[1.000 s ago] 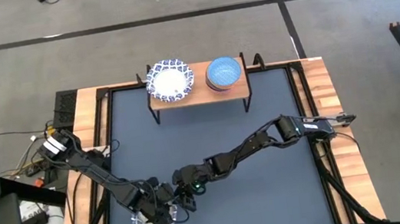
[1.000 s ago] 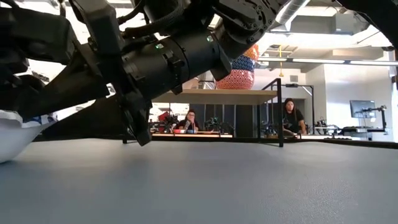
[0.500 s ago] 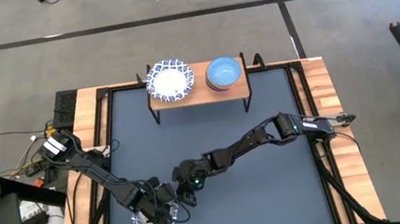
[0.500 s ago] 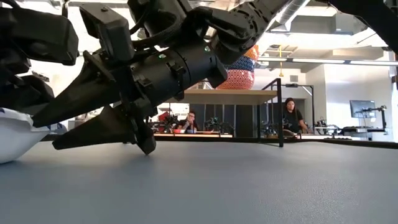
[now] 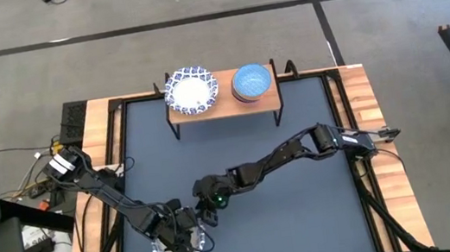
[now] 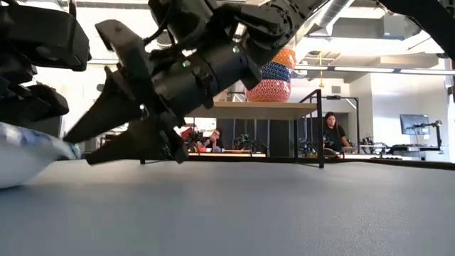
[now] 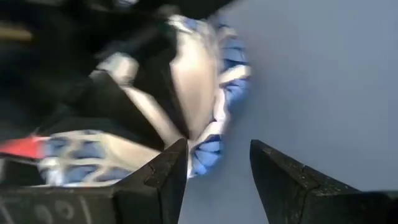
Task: Place and stack bowls onto a shelf
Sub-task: Stack the white patterned bowl on top of the white patterned bowl on the shelf
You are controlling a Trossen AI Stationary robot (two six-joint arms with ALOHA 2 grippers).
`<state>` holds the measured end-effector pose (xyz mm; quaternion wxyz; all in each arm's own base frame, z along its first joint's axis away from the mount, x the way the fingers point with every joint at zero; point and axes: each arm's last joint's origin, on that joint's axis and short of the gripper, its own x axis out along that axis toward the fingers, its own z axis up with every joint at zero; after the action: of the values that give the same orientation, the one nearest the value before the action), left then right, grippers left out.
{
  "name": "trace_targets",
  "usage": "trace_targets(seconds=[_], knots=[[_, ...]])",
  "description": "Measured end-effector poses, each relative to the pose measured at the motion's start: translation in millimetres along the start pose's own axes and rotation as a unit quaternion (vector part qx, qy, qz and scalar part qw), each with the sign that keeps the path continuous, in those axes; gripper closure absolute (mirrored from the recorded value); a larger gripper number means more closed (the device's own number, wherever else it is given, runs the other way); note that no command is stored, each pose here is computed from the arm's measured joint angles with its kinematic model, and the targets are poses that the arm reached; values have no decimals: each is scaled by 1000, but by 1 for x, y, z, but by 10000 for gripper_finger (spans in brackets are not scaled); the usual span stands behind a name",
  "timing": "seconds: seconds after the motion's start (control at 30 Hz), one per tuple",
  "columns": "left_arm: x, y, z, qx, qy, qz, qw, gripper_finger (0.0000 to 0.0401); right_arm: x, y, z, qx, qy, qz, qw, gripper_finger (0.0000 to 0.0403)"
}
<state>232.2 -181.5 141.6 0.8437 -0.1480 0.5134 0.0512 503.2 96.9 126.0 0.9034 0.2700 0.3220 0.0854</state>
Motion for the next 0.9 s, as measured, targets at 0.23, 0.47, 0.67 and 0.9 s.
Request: trace_targets(seconds=[0.23, 0.47, 0.67, 0.9], knots=[[1, 4, 4, 32, -24, 22, 999, 310, 3, 1, -2, 1, -4, 1, 1000, 203], [2, 7, 9, 39, -33, 31, 998, 310, 4, 5, -8, -24, 1, -2, 1000, 245], [-5, 7, 12, 21, -54, 34, 998, 310, 2, -6, -5, -56, 14, -19, 998, 366], [-64, 14, 16, 22, -176, 75, 981, 310, -33, -22, 31, -91, 19, -61, 994, 366]])
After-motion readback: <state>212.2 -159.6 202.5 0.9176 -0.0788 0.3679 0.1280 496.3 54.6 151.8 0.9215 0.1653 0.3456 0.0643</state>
